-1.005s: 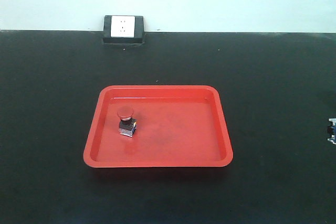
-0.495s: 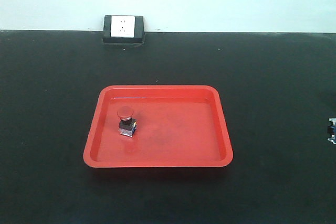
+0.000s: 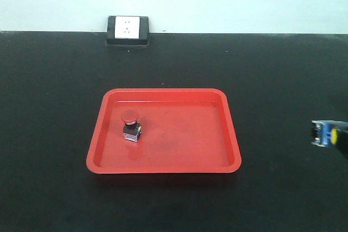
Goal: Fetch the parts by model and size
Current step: 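Move the right gripper over the tray beside the red switch and lower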
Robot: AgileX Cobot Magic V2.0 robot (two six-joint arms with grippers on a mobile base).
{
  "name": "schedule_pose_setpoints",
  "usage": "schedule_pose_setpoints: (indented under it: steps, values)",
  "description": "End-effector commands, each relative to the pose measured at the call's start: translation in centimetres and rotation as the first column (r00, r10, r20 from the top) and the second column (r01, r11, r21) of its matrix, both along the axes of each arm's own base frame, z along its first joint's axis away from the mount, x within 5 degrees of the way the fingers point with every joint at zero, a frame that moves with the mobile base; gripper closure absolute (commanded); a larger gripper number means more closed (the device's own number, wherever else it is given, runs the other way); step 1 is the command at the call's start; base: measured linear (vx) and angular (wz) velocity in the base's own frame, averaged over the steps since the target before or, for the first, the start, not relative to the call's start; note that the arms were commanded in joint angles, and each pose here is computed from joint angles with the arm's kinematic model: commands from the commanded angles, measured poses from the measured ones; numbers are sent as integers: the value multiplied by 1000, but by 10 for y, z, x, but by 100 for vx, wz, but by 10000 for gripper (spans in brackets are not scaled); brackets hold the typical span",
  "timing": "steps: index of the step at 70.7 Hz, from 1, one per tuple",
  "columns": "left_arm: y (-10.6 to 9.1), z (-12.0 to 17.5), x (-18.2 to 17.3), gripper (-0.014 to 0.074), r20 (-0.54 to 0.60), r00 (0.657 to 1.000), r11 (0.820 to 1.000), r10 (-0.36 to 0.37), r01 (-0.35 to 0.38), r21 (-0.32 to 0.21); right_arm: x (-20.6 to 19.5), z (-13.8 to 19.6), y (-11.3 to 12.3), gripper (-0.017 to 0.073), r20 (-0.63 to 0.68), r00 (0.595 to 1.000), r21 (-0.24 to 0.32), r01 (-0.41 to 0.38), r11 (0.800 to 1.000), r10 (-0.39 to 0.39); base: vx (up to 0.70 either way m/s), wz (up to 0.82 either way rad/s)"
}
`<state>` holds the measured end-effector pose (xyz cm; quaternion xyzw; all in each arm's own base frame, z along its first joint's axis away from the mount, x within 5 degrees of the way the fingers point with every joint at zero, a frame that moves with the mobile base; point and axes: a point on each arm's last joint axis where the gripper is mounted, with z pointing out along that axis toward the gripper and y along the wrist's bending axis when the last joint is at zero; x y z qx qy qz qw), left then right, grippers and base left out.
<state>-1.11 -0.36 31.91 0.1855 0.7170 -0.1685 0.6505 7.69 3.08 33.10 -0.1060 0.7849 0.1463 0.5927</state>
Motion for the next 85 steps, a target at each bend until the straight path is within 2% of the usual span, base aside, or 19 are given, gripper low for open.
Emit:
schedule_pose_setpoints:
  steps: [1,6,15,24,38,49,61,74,85]
  values:
    - [1,12,-2,18,73,997,999,-2,5,-44,20,26,10,561,39,998,-18,-44,999,45,0,0]
    - [1,12,-2,18,73,997,999,-2,5,-44,38,35,18,561,4,998,-18,-69,997,69,0,0]
    - [1,12,-2,18,74,997,999,-2,5,-45,75,39,32,561,-98,992,14,-85,996,86,0,0]
    - [1,12,-2,18,74,997,999,-2,5,-45,114,28,45,561,-215,973,-7,-90,996,86,0,0]
    - [1,12,-2,18,74,997,999,-2,5,-45,174,6,64,559,-368,925,-58,-120,991,91,0,0]
    - [1,12,-2,18,74,997,999,-2,5,-45,209,-9,83,556,-498,858,-73,-183,980,124,0,0]
    - [1,12,-2,18,74,997,999,-2,5,-45,237,-20,114,552,-552,818,-106,-263,959,163,0,0]
    - [1,12,-2,18,74,997,999,-2,5,-45,265,-40,132,547,-608,783,-85,-233,969,135,0,0]
    - [1,12,-2,18,74,997,999,-2,5,-45,283,-63,140,531,-645,754,-90,-233,968,122,0,0]
